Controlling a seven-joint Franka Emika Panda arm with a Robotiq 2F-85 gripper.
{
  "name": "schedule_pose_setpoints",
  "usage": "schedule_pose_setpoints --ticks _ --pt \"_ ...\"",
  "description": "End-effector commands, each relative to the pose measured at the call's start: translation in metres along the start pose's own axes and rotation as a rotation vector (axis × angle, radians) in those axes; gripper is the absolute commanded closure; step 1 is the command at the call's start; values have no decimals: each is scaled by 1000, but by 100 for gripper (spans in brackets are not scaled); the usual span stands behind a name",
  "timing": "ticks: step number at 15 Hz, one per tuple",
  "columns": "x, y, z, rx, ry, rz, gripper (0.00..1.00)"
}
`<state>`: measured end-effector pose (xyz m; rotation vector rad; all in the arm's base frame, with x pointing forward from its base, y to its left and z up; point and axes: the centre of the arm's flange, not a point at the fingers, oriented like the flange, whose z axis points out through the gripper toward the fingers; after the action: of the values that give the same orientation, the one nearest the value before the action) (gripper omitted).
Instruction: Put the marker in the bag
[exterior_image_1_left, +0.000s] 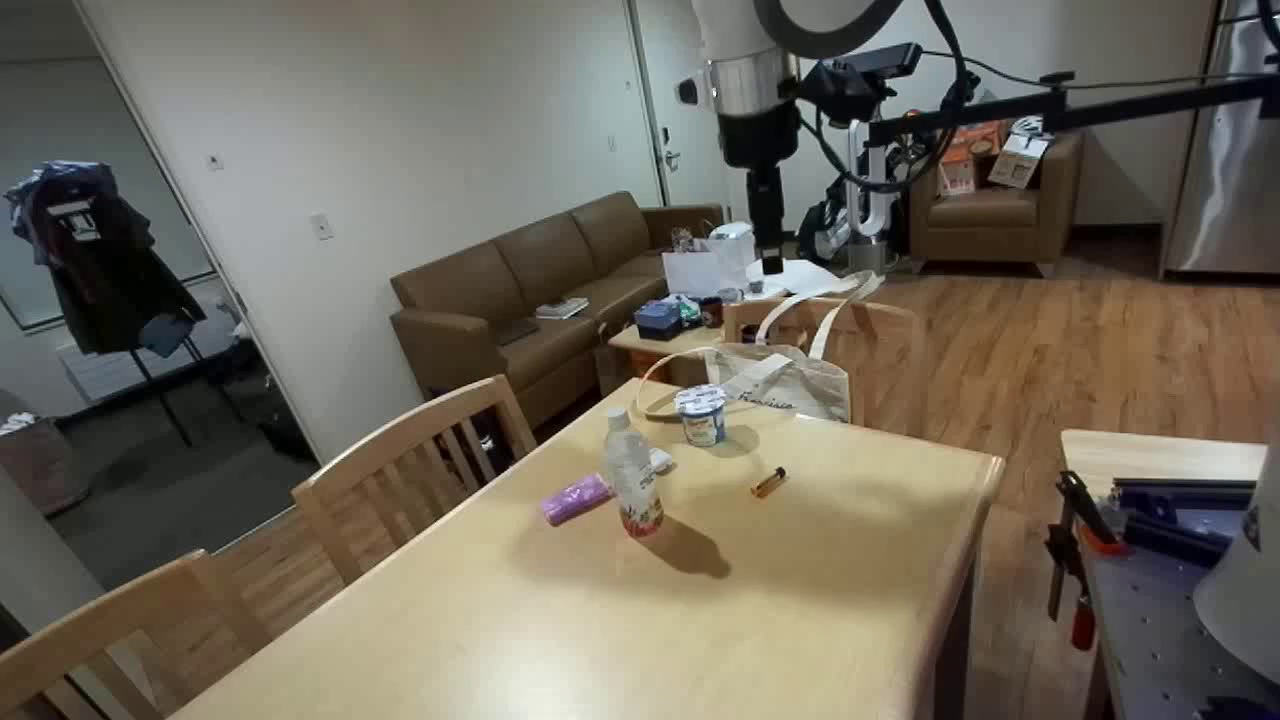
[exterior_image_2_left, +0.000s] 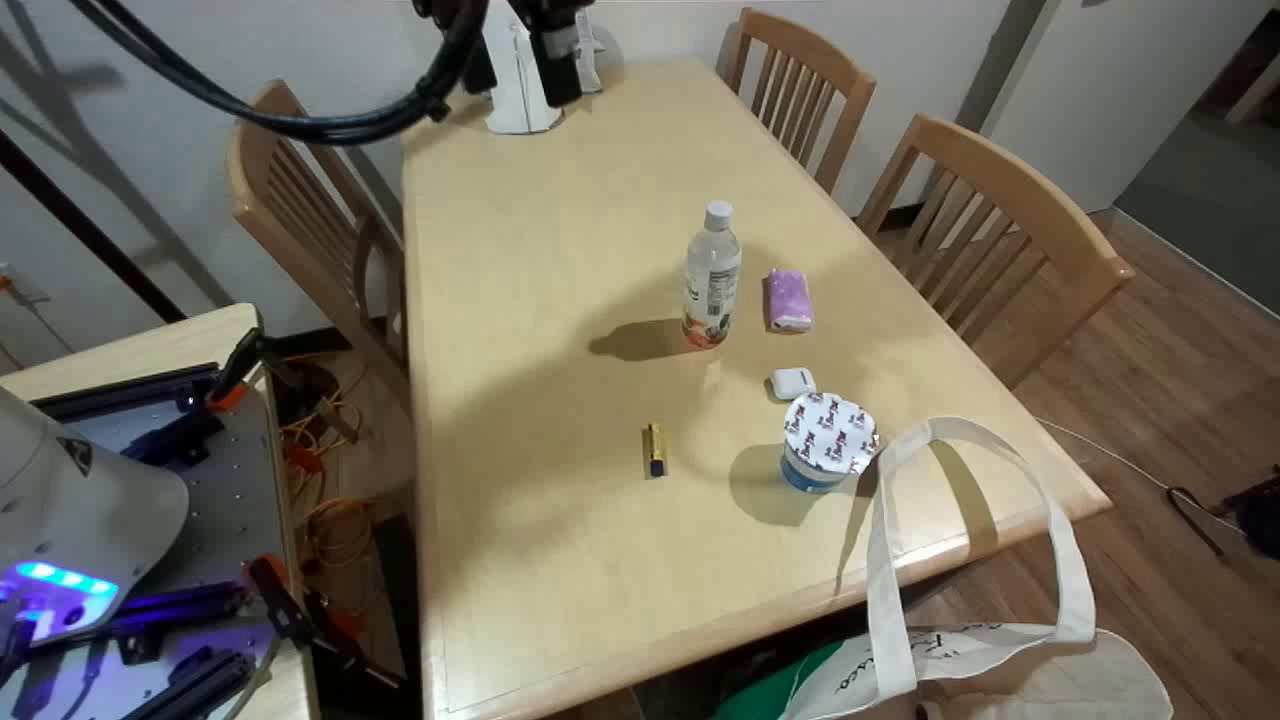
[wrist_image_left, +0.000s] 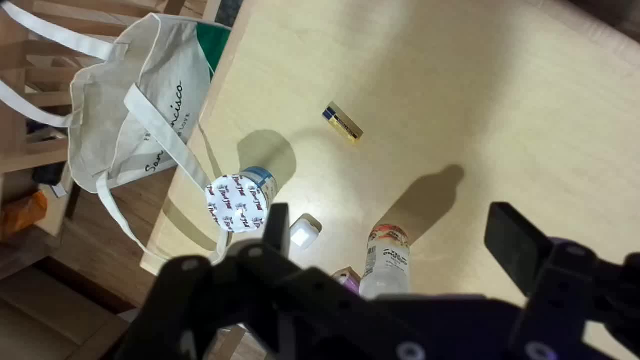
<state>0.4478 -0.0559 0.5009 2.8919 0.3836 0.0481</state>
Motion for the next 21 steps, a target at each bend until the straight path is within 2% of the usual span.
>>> schedule_pose_setpoints --ticks 1,5,9,13,15,17,19,20,21 --pt "0 0 0 0 0 0 0" --pt "24 4 10 13 -31 -164 0" --pt "48 2 29 17 -15 -388 0" --pt "80 1 67 29 -11 -599 0" --pt "98 1 97 88 -12 -691 0" --pt "110 0 134 170 -57 -762 0" --pt "120 1 166 235 -135 -782 0" --pt "121 3 170 220 -187 -751 0" --pt "98 -10 163 203 -127 -749 0"
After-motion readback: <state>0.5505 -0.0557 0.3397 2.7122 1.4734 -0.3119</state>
